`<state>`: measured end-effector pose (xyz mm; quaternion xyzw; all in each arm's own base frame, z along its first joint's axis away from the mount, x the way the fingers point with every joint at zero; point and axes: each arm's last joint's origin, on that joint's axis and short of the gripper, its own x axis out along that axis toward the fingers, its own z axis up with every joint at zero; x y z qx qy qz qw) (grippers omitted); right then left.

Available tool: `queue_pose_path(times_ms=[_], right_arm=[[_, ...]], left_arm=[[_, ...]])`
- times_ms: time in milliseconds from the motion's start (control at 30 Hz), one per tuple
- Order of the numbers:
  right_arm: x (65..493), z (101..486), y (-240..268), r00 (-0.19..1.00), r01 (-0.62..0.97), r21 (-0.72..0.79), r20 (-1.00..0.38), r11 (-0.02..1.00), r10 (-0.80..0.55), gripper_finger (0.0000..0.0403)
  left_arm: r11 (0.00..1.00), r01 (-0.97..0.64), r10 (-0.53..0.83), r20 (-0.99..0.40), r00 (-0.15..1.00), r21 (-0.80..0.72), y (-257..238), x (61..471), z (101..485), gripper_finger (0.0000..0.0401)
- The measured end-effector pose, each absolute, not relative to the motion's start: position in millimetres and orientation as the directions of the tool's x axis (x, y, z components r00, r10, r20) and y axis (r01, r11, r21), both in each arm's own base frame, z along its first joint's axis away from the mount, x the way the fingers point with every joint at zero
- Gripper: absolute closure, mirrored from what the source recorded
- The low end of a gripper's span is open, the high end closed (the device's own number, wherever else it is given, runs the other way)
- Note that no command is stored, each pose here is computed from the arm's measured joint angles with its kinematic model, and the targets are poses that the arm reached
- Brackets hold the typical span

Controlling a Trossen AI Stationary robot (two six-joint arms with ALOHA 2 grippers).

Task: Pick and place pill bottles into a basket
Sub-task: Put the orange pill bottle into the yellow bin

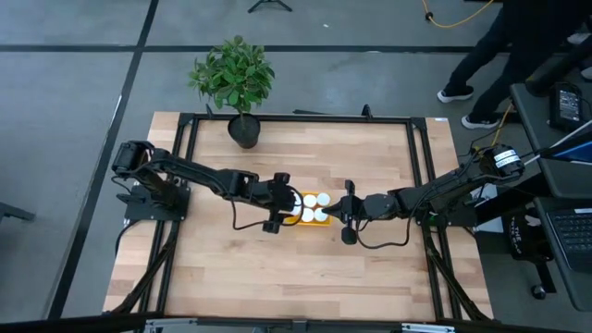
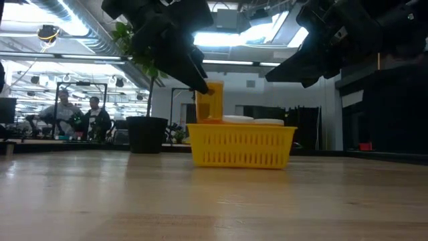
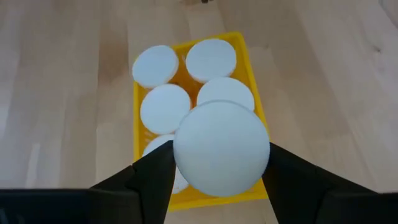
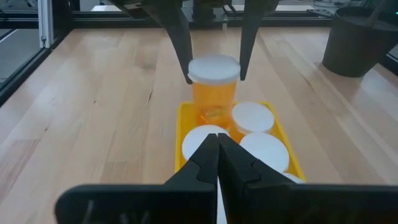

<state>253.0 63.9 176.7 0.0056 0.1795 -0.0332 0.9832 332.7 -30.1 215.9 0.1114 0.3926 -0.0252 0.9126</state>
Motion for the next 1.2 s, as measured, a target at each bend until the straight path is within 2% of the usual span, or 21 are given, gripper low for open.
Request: queue_pose_path(times_ms=[267,600,1200], right_arm=[[253,177,64,0.933,0.067,-0.002,-0.354,0.998,-0.063,0.0398],[253,177,64,0.933,0.068,-0.001,-0.355,0.998,-0.064,0.0398],[253,177,64,0.933,0.067,-0.001,-0.355,0.998,-0.064,0.0398]], left_arm=[[0.976,0.147,0.013,-0.714,0.7,0.163,-30,334,217,0.0185],[0.974,0.15,0.032,-0.761,0.648,0.169,-30,341,193,0.0185],[0.969,0.153,0.048,-0.755,0.654,0.194,-30,341,196,0.0176]])
